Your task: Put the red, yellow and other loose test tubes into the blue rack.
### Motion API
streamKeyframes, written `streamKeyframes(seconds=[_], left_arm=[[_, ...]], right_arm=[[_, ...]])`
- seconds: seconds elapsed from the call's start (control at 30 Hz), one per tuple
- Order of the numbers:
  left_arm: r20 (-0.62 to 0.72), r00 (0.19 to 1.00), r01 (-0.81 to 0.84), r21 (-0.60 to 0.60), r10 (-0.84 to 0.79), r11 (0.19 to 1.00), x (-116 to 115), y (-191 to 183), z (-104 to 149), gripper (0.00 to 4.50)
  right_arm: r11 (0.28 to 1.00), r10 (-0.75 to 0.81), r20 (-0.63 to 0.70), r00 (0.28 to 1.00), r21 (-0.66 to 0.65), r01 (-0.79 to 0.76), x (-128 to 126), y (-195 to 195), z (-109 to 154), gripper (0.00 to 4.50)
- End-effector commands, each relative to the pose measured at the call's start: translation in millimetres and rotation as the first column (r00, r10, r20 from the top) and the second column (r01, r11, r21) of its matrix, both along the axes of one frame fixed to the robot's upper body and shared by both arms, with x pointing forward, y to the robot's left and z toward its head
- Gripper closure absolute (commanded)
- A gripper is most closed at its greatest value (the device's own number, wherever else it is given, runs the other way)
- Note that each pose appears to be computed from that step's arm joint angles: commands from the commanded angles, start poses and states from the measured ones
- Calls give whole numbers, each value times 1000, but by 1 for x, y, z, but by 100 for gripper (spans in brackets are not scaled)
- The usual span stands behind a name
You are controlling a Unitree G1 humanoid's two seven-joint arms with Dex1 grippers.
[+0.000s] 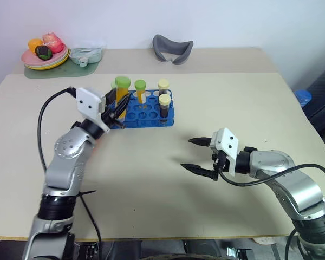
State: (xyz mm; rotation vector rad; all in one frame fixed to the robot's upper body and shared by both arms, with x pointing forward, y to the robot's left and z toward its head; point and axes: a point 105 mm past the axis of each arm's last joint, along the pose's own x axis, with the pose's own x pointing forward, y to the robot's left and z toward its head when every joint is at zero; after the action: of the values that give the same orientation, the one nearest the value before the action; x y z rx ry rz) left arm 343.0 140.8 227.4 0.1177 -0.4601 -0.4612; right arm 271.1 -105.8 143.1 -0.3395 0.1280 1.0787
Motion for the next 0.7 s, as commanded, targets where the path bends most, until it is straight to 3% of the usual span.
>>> streamKeyframes(seconds=[0.03, 0.2, 0.7], left_arm=[[90, 995, -30, -48, 34, 998, 2, -5, 7, 362], [81, 996, 43, -35, -40, 998, 8, -30, -10, 362], [169, 982, -58, -129, 79, 990, 33, -37, -21, 362]], right_arm=[[998, -37, 50, 998, 52, 35, 8, 1, 14, 35], [995, -63, 58, 996, 79, 59, 16, 3, 17, 35], [986, -89, 33, 996, 145, 83, 15, 1, 21, 35]])
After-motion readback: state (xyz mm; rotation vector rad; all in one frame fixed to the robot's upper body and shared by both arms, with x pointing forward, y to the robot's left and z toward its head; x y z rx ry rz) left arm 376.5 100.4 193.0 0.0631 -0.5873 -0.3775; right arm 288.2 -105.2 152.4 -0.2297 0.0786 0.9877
